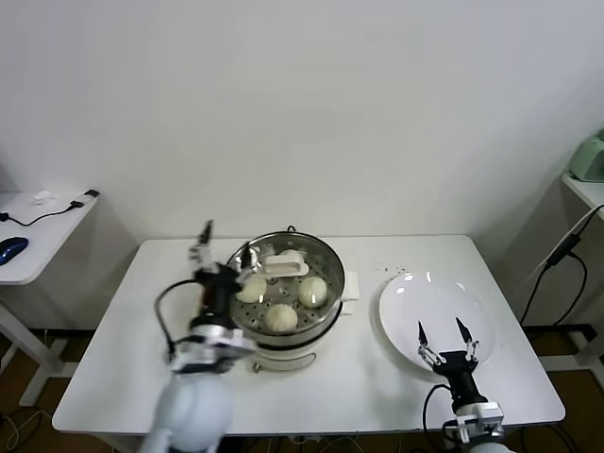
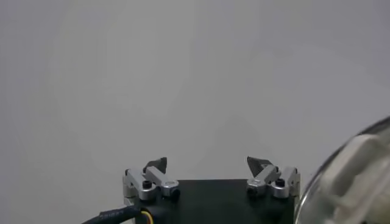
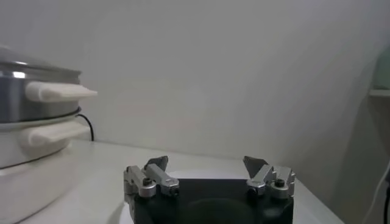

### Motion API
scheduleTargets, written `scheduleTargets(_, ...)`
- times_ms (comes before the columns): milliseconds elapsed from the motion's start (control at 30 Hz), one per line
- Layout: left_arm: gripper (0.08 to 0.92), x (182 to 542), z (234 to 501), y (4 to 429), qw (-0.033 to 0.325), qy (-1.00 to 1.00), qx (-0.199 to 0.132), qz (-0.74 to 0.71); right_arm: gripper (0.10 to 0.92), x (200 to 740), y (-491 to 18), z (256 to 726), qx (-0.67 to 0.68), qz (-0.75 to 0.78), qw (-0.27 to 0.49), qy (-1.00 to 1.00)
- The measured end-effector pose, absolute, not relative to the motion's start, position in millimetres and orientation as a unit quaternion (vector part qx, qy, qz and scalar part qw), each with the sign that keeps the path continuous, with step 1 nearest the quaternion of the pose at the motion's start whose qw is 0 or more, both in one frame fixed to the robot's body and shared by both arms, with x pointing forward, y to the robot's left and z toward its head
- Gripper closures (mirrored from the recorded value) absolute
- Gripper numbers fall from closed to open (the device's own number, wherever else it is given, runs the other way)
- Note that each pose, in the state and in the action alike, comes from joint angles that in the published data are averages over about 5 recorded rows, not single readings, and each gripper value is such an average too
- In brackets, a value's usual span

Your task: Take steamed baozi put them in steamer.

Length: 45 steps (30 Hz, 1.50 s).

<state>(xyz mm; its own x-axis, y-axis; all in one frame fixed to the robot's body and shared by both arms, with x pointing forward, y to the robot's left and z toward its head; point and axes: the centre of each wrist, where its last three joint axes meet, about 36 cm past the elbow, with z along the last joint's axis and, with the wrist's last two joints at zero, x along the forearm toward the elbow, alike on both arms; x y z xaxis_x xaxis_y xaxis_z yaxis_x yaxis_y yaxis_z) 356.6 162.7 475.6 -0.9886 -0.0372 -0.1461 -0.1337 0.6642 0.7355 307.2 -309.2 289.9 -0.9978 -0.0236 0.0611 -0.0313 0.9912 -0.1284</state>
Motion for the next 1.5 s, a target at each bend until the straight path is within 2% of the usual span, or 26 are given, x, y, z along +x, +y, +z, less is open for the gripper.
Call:
scheduleTargets(133, 0.177, 354, 463, 213, 0.043, 0.943, -0.053, 0.326, 0.2, 308, -307, 291, 0.017, 0.058, 0.021, -0.998)
scheduleTargets(267, 0.177, 345, 440, 254, 0.02, 0.969, -0.044, 0.241, 0.2, 309, -305, 291, 0.018, 0.053, 0.016, -0.998)
scheduleTargets(500, 0.177, 331, 394, 295, -0.011, 0.993, -0.033, 0.112, 0.2, 306, -304, 285, 0.014, 0.046, 0.022, -0.999)
scheduleTargets(700, 0.177, 317, 357, 306, -0.031, 0.998, -0.031, 0.048, 0.2, 305, -304, 282, 0.007, 0.041, 0.025, -0.999)
scheduleTargets(933, 0.177, 302, 330, 307, -0.043, 0.999, -0.025, 0.014, 0.2, 304, -303, 281, 0.004, 0.033, 0.024, -0.999)
scheduleTargets(1200, 0.177, 291, 315, 303, -0.046, 0.999, -0.016, -0.001, 0.2, 300, -302, 278, 0.001, 0.03, 0.027, -0.999)
scheduleTargets(1500, 0.177, 286, 310, 304, -0.045, 0.999, -0.018, -0.005, 0.2, 299, -302, 277, -0.001, 0.027, 0.027, -0.999)
